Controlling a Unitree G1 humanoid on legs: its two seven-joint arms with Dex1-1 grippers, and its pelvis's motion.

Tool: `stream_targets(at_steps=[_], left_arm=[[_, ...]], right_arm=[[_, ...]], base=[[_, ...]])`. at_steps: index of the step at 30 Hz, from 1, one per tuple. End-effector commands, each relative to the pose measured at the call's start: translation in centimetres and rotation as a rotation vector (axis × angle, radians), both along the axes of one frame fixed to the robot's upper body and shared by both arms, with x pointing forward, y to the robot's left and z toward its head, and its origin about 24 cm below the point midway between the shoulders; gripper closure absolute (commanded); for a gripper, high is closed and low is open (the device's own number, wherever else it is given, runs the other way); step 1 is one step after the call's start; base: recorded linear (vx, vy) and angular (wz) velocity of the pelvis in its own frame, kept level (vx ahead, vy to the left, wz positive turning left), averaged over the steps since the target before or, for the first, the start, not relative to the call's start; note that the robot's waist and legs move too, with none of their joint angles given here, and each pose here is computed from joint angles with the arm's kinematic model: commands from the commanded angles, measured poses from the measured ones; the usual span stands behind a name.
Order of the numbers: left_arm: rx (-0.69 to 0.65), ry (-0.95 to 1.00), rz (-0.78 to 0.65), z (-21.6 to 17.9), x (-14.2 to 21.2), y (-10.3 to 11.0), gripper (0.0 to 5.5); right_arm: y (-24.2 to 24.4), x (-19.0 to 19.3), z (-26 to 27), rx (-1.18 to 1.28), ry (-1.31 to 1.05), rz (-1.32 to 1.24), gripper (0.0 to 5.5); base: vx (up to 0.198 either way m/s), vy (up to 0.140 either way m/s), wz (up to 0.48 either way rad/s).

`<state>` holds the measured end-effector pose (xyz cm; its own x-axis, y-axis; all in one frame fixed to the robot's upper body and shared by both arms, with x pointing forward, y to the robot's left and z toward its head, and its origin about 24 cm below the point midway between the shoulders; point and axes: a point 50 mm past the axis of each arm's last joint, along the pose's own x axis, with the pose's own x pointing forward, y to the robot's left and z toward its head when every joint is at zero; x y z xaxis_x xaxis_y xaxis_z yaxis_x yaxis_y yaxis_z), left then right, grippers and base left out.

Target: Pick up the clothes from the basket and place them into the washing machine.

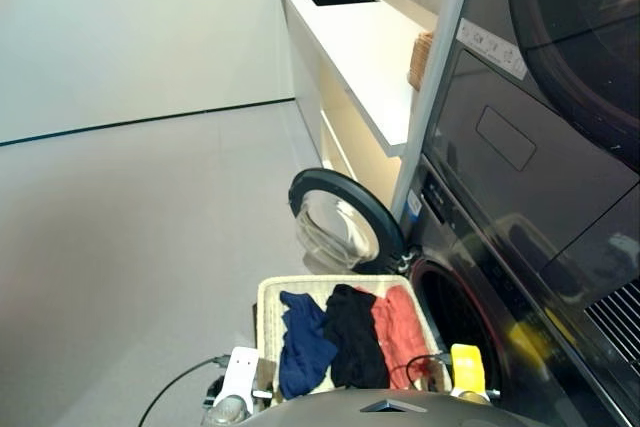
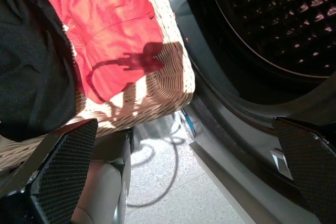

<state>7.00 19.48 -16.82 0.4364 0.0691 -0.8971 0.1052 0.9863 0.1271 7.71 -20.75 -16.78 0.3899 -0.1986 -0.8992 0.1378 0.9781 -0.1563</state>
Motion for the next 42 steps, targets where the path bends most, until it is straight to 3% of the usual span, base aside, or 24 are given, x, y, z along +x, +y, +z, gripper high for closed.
stream_targets(at_steps=[1,24,34,42], left_arm=[[-0.03,-0.038,-0.037,0.2,2.2,-1.1,0.0],[-0.041,-0.052,-0.009,0.3,2.8,-1.4,0.0],[0.004,-0.2,-0.172,1.7,7.1,-2.0,0.0],[0.016,-0.413,-0.233,4.6,13.1,-3.7,0.0]], right_arm=[[0.2,2.2,0.4,-0.011,-0.059,0.063,0.0],[0.9,2.9,0.6,-0.008,-0.077,0.139,0.0],[2.5,6.5,1.8,-0.016,-0.205,0.307,0.0],[5.0,13.2,5.6,-0.046,-0.475,0.492,0.0]], base=[[0.0,0.0,0.0],[0.0,0.0,0.0],[-0.031,0.005,-0.001],[-0.119,0.016,-0.015]])
